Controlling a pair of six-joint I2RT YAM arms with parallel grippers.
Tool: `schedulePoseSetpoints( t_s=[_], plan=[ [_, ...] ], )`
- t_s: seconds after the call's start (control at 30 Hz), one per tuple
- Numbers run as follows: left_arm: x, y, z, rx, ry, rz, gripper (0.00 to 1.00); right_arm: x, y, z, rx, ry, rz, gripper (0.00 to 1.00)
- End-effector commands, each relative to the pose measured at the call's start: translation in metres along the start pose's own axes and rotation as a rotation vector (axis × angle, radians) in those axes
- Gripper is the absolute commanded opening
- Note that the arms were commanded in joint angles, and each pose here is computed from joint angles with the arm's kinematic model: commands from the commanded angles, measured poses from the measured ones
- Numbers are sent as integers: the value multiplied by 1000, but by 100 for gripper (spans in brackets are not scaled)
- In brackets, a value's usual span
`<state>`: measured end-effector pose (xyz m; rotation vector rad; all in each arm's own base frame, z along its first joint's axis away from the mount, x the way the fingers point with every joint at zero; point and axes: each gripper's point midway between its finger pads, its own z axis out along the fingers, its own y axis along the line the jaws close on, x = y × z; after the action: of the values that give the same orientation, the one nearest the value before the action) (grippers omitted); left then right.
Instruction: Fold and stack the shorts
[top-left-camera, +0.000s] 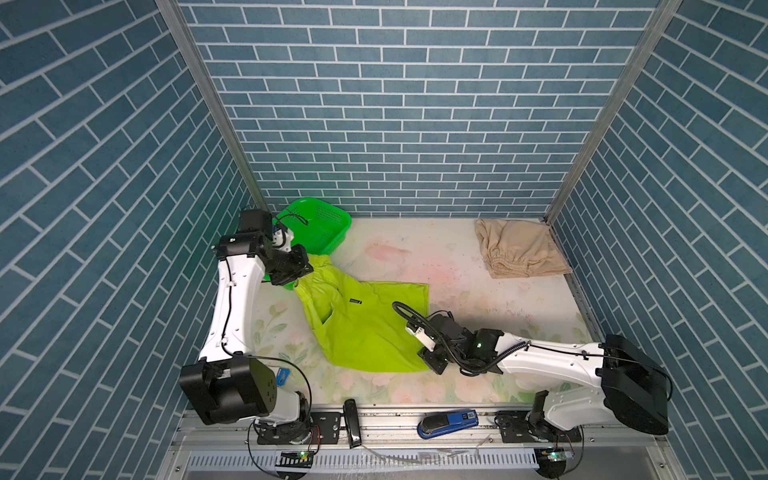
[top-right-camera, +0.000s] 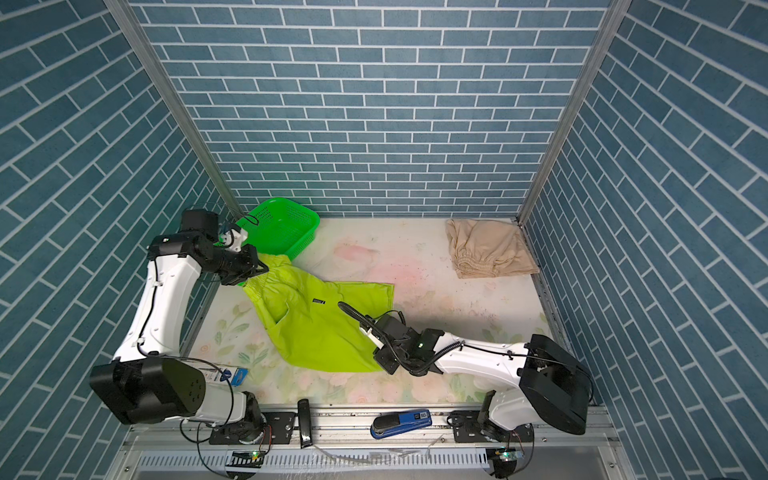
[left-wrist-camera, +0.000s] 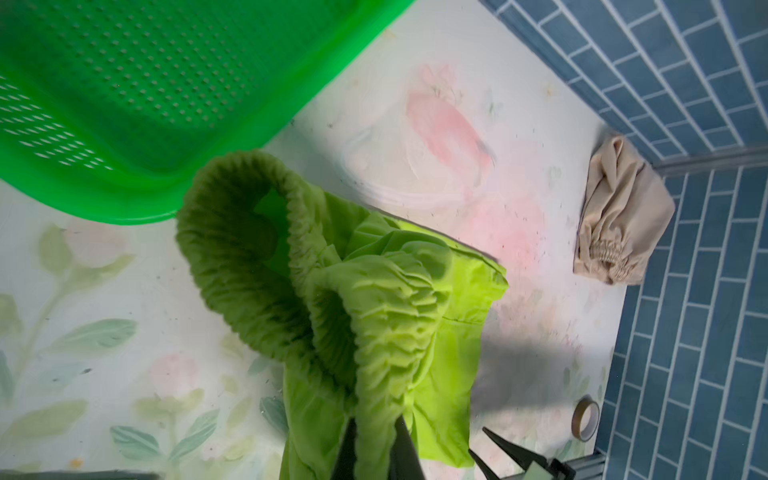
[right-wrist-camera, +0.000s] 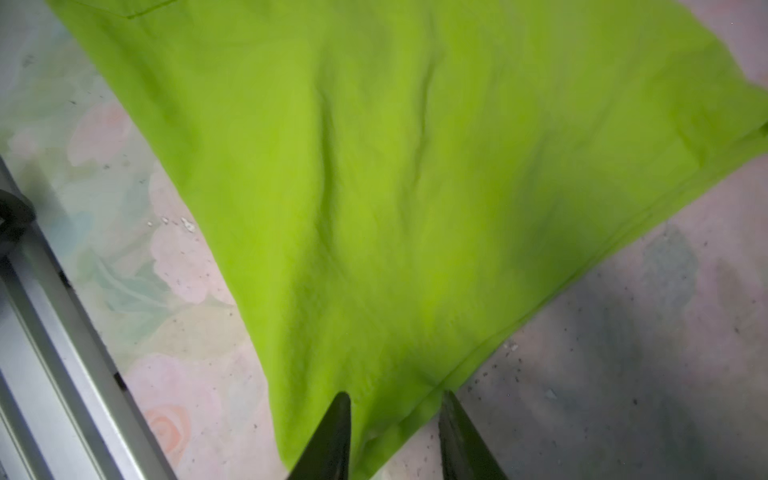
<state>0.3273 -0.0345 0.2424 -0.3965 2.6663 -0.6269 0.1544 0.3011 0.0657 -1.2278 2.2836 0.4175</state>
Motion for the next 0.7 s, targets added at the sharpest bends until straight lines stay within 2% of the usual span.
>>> schedulePoseSetpoints(
  t_s=[0.0,0.17,0.37,0.67],
  plan=[
    [28,-3,27,-51,113,-13,0,10,0,-2,-23,5,81,33],
    [43,-19,52,-106,152,40,0,33,6,7,-66,40,99,26],
    [48,-57,55,-102,140,84,0,59,3,17,-54,96,105,19],
    [65,-86,63,-105,86,96,0,67,2,28,-47,111,119,15]
  ],
)
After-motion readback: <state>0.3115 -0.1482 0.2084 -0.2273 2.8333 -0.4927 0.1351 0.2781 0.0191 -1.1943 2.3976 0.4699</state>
